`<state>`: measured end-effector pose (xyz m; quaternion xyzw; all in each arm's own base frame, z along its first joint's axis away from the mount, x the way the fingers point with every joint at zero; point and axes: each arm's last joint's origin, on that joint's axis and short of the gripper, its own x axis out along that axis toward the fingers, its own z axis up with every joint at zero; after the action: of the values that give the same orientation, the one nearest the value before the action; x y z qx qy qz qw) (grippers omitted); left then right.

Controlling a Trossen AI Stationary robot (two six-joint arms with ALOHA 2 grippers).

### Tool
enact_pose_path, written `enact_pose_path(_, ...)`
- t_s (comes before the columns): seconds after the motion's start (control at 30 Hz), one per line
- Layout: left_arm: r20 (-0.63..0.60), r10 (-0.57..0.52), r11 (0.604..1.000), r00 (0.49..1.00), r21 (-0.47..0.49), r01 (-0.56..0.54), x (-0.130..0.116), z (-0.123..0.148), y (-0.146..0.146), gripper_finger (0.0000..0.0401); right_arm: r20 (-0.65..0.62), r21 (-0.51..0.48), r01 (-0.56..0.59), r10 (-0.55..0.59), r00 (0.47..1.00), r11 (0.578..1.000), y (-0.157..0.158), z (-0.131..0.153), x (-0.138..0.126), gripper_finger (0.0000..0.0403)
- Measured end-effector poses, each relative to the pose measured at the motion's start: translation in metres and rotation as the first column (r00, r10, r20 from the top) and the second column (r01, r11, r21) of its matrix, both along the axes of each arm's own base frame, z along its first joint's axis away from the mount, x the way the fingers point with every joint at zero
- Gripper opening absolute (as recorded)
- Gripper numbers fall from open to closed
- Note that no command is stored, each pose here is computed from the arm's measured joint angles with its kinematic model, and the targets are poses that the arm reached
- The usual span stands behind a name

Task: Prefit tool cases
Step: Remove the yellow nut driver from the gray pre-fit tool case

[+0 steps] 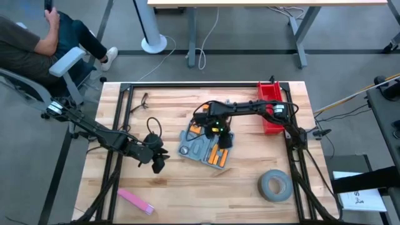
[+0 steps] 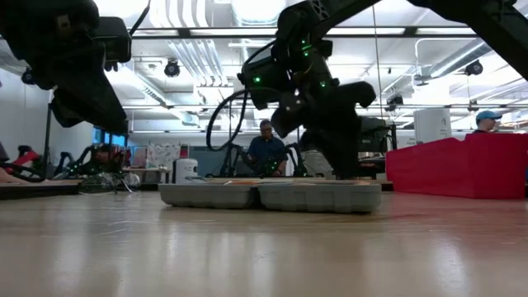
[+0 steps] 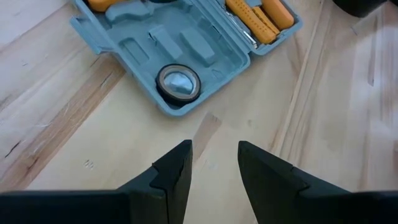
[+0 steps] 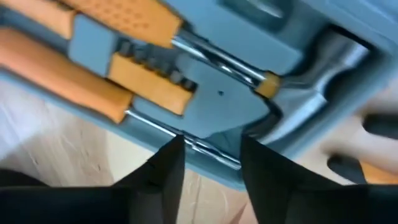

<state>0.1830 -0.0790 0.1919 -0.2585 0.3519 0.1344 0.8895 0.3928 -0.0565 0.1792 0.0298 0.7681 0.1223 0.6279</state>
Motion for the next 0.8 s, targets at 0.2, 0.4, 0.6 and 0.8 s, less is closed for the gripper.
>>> enact_pose_path(0.2,-0.001,-0.002,1.0,1.0,-0.005,0.002,0.0,0.0,-0.0001,0.0137,0.001,0.035,-0.147,0.147,0.989,0.989,0.0046,0.0007,-0.0022,0.0201)
enact_pose_path(0.4,-0.001,0.007,1.0,1.0,-0.016,-0.007,0.0,-0.0001,-0.0002,0.0137,0.012,0.057,-0.259,0.259,0.966,0.964,0.0077,0.001,-0.0033,0.0248)
enact_pose_path(0.6,-0.002,0.011,1.0,1.0,-0.021,-0.011,-0.0001,-0.0001,-0.0002,0.0137,0.021,0.066,-0.287,0.286,0.958,0.956,0.008,0.001,-0.0031,0.0266)
enact_pose_path(0.8,-0.008,0.005,0.999,1.0,-0.038,-0.005,-0.0002,-0.0002,-0.0007,0.0137,0.013,0.11,-0.27,0.27,0.963,0.957,0.0104,-0.0025,-0.0059,0.0263)
